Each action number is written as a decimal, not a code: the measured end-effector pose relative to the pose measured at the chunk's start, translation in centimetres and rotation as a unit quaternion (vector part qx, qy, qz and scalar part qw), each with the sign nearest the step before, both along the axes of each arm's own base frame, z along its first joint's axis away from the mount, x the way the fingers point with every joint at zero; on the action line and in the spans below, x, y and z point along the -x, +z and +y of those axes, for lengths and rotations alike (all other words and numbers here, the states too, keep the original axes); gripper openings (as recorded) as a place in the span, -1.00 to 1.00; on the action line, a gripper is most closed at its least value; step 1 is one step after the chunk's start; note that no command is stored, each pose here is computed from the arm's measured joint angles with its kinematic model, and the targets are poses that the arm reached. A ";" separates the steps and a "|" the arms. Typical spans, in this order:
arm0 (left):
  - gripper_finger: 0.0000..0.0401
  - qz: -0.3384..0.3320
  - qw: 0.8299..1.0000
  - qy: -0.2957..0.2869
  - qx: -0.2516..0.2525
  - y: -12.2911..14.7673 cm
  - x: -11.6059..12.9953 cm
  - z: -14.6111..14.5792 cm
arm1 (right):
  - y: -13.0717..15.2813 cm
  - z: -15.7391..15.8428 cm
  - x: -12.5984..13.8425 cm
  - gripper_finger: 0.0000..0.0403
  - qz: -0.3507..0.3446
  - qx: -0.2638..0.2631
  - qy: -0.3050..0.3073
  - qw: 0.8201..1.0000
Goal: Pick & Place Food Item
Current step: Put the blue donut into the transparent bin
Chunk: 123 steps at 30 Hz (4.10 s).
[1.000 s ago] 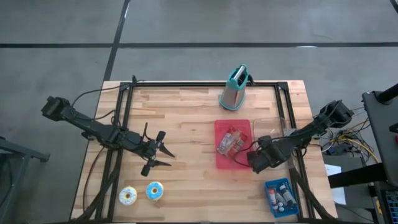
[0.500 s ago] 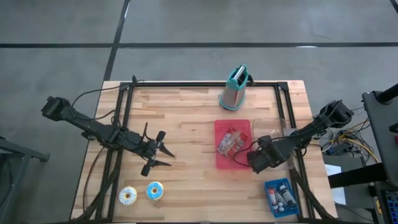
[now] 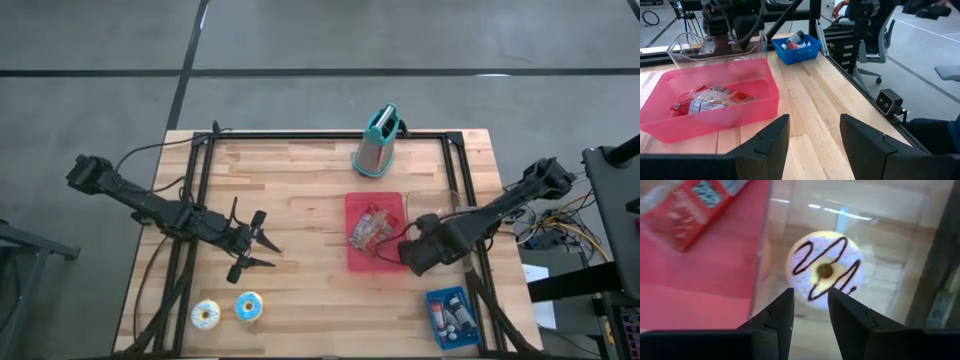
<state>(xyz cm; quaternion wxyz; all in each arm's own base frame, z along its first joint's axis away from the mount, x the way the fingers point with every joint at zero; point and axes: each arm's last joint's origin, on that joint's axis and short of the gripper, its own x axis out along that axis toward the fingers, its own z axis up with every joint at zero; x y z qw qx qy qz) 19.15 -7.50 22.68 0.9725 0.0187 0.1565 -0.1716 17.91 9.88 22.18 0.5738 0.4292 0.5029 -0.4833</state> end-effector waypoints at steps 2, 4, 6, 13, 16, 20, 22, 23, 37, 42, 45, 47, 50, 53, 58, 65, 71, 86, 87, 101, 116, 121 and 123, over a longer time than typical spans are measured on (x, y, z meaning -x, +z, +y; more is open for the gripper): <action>-0.10 0.000 1.000 0.000 0.000 0.0 0.0 0.0 | 0.8 0.0 0.0 -0.46 -0.016 -0.008 0.000 1.000; -0.10 0.000 1.000 0.000 0.000 0.0 0.0 0.0 | 1.5 0.0 0.0 -0.47 -0.031 -0.017 0.001 0.999; -0.10 0.000 1.000 0.000 0.000 0.0 0.0 0.0 | 2.2 0.0 0.0 -0.48 -0.044 -0.024 0.002 0.999; -0.10 0.000 1.000 0.000 0.000 0.0 0.0 0.0 | 5.0 0.5 -1.2 -0.49 -0.119 -0.030 0.033 0.992; -0.10 0.000 1.000 0.000 0.000 0.0 0.0 0.0 | 6.6 0.8 -2.3 -0.48 -0.189 0.003 0.085 0.978; -0.10 0.000 1.000 0.000 0.000 0.0 0.0 0.0 | 8.4 1.3 -4.4 -0.45 -0.289 0.113 0.171 0.935; -0.10 0.000 1.000 0.000 0.000 0.0 0.0 0.0 | 8.9 1.7 -5.5 -0.43 -0.319 0.174 0.222 0.905; -0.10 0.000 1.000 0.000 0.000 0.0 0.0 0.0 | 9.1 1.9 -6.1 -0.42 -0.327 0.203 0.253 0.888; -0.10 0.000 1.000 0.000 0.000 0.0 0.0 0.0 | 8.0 5.8 -12.7 -0.42 -0.301 0.411 0.562 0.651; -0.10 0.000 1.000 0.000 0.000 0.0 0.0 0.0 | 4.8 6.5 -14.2 -0.46 -0.250 0.414 0.597 0.640; -0.10 0.000 1.000 0.000 0.000 0.0 0.0 0.0 | 3.5 7.0 -15.0 -0.48 -0.200 0.432 0.645 0.598; -0.10 0.000 1.000 0.000 0.000 0.0 0.0 0.0 | 3.5 7.2 -15.6 -0.49 -0.176 0.446 0.670 0.567; -0.10 0.000 1.000 0.000 0.000 0.0 0.0 0.0 | 4.8 7.6 -16.3 -0.52 -0.173 0.465 0.679 0.541; -0.10 0.000 1.000 0.000 0.000 0.0 0.0 0.0 | 5.9 7.7 -16.8 -0.54 -0.191 0.469 0.665 0.549; -0.10 0.010 0.999 0.018 0.051 0.1 0.0 0.0 | 6.4 7.5 -17.1 -0.55 -0.202 0.467 0.654 0.560; -0.10 0.032 0.991 0.040 0.120 0.2 -0.1 0.0 | 5.4 6.9 -17.1 -0.51 -0.179 0.467 0.663 0.558; -0.10 0.008 0.994 0.028 0.108 0.8 -0.2 0.0 | 5.3 6.7 -17.2 -0.51 -0.180 0.465 0.658 0.564; -0.10 0.154 0.945 -0.006 0.288 1.3 1.3 -3.3 | 4.5 6.5 -16.9 -0.57 -0.169 0.444 0.657 0.585; -0.10 0.148 0.947 -0.003 0.285 1.4 1.5 -3.8 | 4.5 6.5 -16.9 -0.57 -0.168 0.444 0.658 0.585; -0.10 0.237 0.914 0.152 0.291 3.1 4.9 -7.6 | 4.5 6.3 -16.9 -0.60 -0.154 0.451 0.669 0.570; -0.10 0.432 0.855 0.163 0.237 -1.0 1.4 -13.5 | 4.5 5.6 -17.2 -0.56 -0.169 0.443 0.644 0.600; -0.10 0.472 0.840 0.204 0.170 -2.7 0.6 -14.6 | 4.5 5.6 -17.2 -0.60 -0.182 0.436 0.630 0.616; -0.10 0.484 0.832 0.217 0.161 -3.1 0.3 -15.0 | 4.5 5.6 -17.2 -0.61 -0.188 0.433 0.624 0.623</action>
